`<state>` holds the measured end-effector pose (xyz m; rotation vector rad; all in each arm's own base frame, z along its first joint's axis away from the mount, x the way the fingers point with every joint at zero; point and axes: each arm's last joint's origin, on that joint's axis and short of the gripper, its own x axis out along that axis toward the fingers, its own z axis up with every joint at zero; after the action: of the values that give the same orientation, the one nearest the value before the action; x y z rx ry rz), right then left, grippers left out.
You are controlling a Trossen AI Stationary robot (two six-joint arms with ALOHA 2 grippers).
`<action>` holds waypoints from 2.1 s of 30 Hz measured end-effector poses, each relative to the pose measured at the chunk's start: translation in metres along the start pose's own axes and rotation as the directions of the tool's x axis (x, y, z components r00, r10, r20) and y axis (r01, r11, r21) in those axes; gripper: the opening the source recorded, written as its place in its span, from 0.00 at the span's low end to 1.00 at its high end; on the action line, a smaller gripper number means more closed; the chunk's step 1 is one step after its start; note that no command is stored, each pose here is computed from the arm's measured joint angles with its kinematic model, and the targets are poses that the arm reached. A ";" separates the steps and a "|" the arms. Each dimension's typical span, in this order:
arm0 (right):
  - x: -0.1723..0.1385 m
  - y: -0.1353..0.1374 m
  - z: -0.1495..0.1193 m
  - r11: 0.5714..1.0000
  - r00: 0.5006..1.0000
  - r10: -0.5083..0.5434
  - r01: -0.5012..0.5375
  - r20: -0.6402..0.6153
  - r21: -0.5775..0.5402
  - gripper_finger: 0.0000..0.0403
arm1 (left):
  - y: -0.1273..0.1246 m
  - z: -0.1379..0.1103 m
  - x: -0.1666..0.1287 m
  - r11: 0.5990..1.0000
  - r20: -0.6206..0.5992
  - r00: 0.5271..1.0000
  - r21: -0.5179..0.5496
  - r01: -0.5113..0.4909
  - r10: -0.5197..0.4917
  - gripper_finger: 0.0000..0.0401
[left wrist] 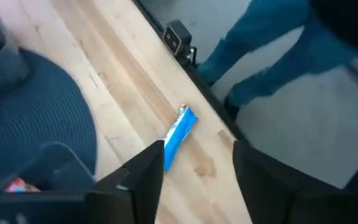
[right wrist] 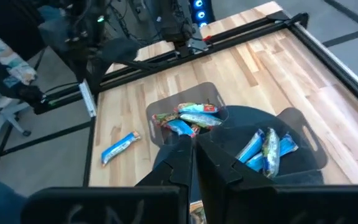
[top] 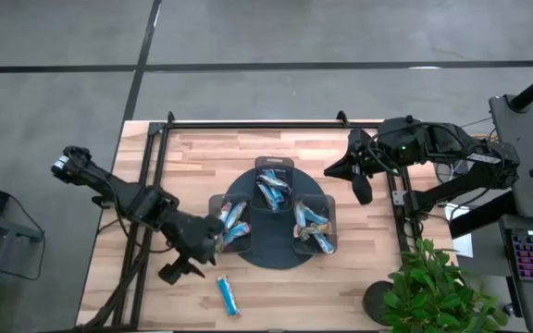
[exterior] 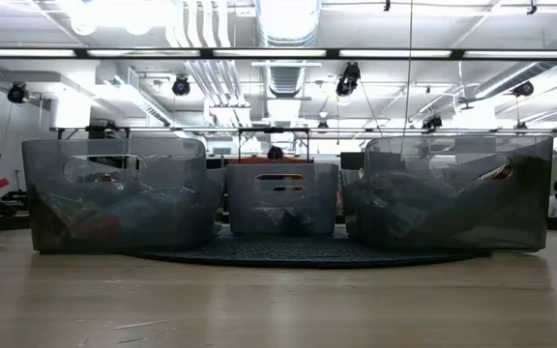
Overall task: Pick and place Granola Bars by type
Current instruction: Put the yellow granola bar into the bottom right black bin
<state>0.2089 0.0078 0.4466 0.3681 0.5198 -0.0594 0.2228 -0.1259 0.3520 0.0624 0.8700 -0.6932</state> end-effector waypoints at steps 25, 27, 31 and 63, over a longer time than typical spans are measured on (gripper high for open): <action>0.000 0.000 0.000 0.991 1.000 -0.006 0.005 -0.002 -0.135 0.03 | -0.008 -0.002 0.133 0.911 -0.220 0.949 0.394 -0.123 0.223 0.48; 0.000 0.000 0.000 0.991 1.000 -0.006 0.006 -0.003 -0.135 0.03 | -0.011 -0.003 0.140 0.904 -0.235 0.947 0.413 -0.108 0.220 0.48; 0.000 -0.001 -0.001 0.991 1.000 -0.008 0.006 -0.009 -0.135 0.03 | -0.020 -0.008 0.154 0.886 -0.266 0.941 0.459 -0.065 0.207 0.48; 0.000 -0.001 -0.001 0.988 1.000 -0.008 0.006 -0.009 -0.153 0.03 | -0.008 -0.046 0.226 0.921 -0.511 0.823 0.388 -0.036 0.247 0.16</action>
<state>0.2086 0.0077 0.4454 0.2165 0.5316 -0.0242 0.2864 -0.2380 0.1608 0.6909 1.2677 -0.6949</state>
